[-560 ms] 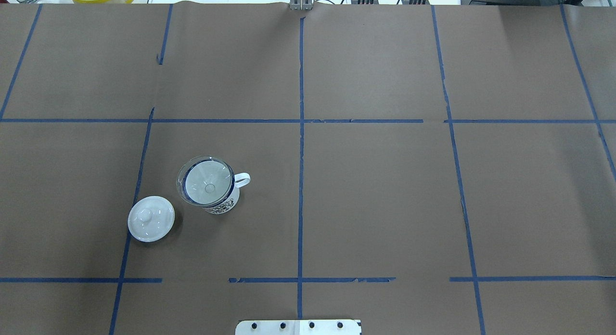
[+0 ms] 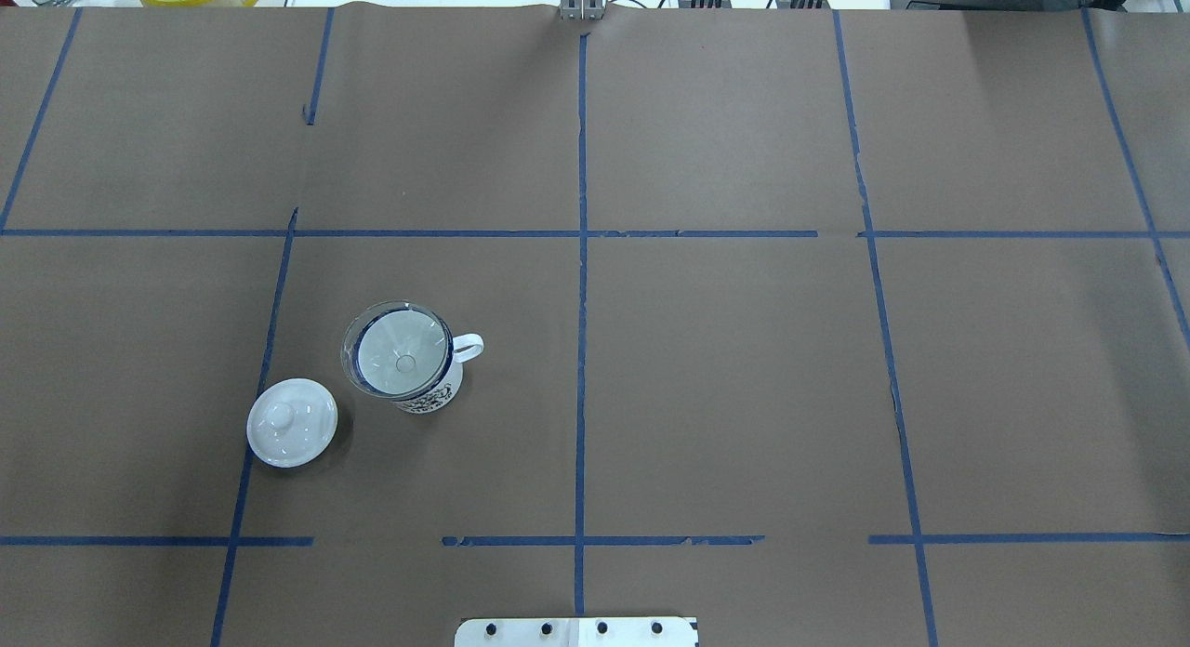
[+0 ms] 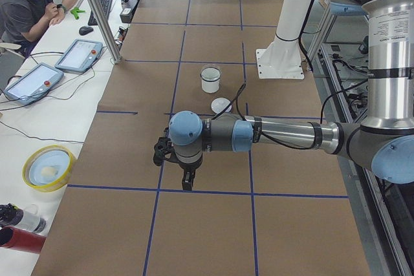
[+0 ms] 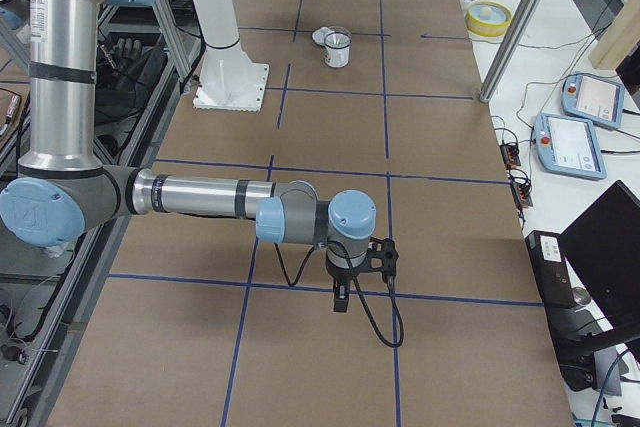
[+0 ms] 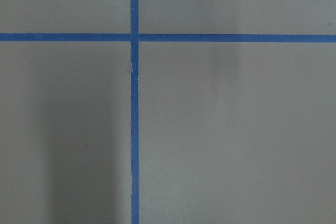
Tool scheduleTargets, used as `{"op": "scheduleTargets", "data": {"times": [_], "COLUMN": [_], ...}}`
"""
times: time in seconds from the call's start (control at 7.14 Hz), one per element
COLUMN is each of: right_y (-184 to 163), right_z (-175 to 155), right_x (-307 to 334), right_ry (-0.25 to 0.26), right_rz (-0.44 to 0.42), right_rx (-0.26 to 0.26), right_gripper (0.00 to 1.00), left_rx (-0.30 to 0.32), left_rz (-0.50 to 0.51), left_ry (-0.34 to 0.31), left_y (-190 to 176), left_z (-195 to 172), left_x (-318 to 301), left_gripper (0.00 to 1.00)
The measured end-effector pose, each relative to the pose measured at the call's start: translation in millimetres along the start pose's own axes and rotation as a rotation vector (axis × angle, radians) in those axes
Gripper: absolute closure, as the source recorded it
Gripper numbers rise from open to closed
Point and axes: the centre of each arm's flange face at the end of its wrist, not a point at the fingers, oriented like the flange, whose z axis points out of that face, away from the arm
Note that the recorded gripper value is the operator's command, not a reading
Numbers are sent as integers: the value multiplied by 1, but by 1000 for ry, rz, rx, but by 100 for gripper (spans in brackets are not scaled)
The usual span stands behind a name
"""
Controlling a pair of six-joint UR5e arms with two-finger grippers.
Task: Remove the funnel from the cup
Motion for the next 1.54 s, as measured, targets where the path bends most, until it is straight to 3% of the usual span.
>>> {"op": "scheduleTargets", "data": {"times": [0.28,0.56,0.84,1.12,1.26,1.54], "right_y": [0,0,0,0,0,0], "right_z": [0,0,0,0,0,0], "right_x": [0,0,0,0,0,0], "right_ry": [0,0,0,0,0,0], "right_rz": [0,0,1,0,0,0], "right_rx": [0,0,-1,0,0,0], "right_gripper": [0,0,0,0,0,0], "left_rx": [38,107,250,388,407,330], "left_rz": [45,113,115,25,40,39], "left_ry": [-11,-82,-135,-49,29,169], "left_y": [-20,-66,-107,-116,-117,-115], "left_z": [-18,-51,-89,-109,-102,-65], "left_x": [19,44,74,116,154,252], "left_gripper": [0,0,0,0,0,0]}}
